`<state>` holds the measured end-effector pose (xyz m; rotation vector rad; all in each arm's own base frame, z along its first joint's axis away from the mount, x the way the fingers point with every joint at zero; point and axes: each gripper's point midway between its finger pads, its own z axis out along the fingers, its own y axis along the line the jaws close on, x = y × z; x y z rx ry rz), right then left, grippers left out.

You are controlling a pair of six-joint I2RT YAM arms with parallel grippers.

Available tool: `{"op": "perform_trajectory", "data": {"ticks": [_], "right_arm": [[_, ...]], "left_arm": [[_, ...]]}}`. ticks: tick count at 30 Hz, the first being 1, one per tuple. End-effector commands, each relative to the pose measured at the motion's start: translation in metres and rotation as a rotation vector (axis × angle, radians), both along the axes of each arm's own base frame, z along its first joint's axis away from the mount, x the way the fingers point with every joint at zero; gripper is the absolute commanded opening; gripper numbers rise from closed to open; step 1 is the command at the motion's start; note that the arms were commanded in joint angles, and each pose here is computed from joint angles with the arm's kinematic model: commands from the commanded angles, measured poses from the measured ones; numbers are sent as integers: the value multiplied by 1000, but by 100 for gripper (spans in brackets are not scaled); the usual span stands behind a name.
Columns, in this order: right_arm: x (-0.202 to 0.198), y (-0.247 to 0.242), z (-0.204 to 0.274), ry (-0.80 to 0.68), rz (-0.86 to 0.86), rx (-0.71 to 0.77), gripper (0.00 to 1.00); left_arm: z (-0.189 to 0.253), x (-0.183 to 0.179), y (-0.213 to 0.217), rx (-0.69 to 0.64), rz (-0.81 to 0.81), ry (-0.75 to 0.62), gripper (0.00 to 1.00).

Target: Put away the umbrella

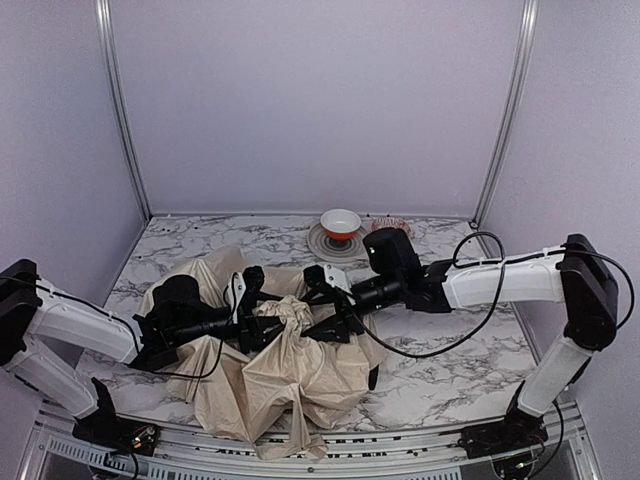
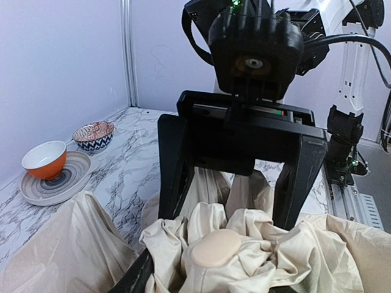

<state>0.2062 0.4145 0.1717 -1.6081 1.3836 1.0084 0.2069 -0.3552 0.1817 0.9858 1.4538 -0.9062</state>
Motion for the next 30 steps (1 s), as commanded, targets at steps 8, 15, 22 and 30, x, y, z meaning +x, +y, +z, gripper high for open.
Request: {"op": "perform_trajectory", "data": {"ticks": [8, 15, 22, 30], "right_arm": [[5, -60, 77, -53, -59, 130, 100], [-1, -72, 47, 50, -86, 75, 100], [4, -124, 60, -39, -283, 205, 100], [-6, -112, 59, 0, -220, 254, 100]], "left_arm": [[21, 6, 9, -51, 34, -71, 7], [57, -13, 8, -155, -57, -100, 6], [80, -28, 28, -201, -57, -184, 3], [116, -54, 38, -274, -148, -239, 2]]}}
